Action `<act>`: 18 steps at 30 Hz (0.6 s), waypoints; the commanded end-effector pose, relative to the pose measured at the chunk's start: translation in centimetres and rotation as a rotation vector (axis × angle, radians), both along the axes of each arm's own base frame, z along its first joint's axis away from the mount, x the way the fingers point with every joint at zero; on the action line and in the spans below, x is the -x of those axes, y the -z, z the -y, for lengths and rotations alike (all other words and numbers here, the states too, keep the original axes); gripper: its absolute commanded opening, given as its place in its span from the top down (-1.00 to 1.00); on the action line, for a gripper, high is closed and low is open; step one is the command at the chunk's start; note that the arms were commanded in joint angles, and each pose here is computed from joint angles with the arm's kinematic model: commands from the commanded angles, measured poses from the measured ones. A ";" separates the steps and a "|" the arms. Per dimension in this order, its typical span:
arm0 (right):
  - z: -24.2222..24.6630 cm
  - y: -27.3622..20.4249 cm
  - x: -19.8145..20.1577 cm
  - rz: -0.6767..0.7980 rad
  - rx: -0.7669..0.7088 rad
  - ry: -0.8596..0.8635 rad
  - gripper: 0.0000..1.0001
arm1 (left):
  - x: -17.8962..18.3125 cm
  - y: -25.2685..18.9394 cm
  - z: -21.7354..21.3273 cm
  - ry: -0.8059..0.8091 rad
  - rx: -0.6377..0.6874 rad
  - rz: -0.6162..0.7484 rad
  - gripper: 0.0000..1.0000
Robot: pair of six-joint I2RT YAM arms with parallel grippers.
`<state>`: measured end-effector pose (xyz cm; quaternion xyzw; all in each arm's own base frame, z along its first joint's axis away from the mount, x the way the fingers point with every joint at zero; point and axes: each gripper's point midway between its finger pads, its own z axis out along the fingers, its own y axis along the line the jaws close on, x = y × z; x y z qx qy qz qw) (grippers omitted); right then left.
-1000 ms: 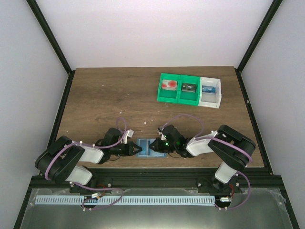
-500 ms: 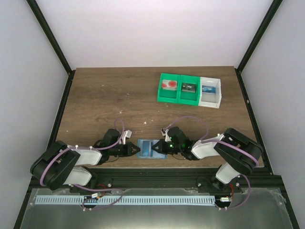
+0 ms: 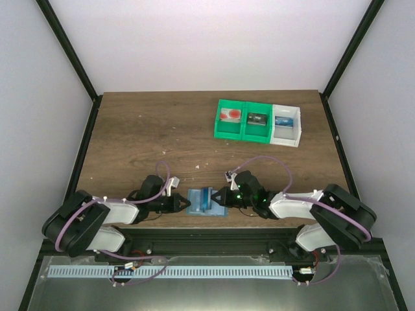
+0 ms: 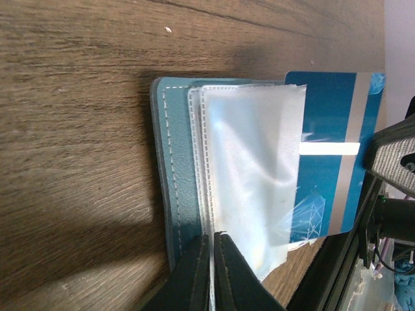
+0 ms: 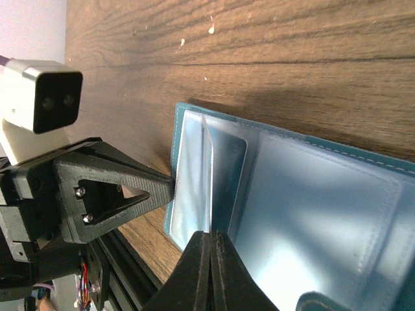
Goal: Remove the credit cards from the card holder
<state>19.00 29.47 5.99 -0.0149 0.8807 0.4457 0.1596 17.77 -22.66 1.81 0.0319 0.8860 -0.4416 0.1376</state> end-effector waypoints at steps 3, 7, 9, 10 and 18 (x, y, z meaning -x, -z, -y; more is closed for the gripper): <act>1.4 -0.4 -0.5 0.039 0.067 0.034 0.99 | -0.6 -1.2 0.0 0.000 -0.013 0.040 0.70; 1.8 -1.7 -1.1 0.111 0.089 0.034 0.99 | -1.7 -3.8 0.5 -0.019 0.017 0.078 0.50; 2.0 -2.4 -1.4 0.139 0.097 0.044 0.99 | -2.2 -5.8 1.0 -0.018 0.048 0.118 0.38; 2.1 -2.8 -1.6 0.140 0.099 0.053 0.99 | -2.6 -7.0 1.1 -0.020 0.060 0.153 0.35; 1.3 -7.1 -0.8 0.057 -0.043 0.075 0.99 | -2.5 -16.2 1.2 0.098 0.124 0.673 0.26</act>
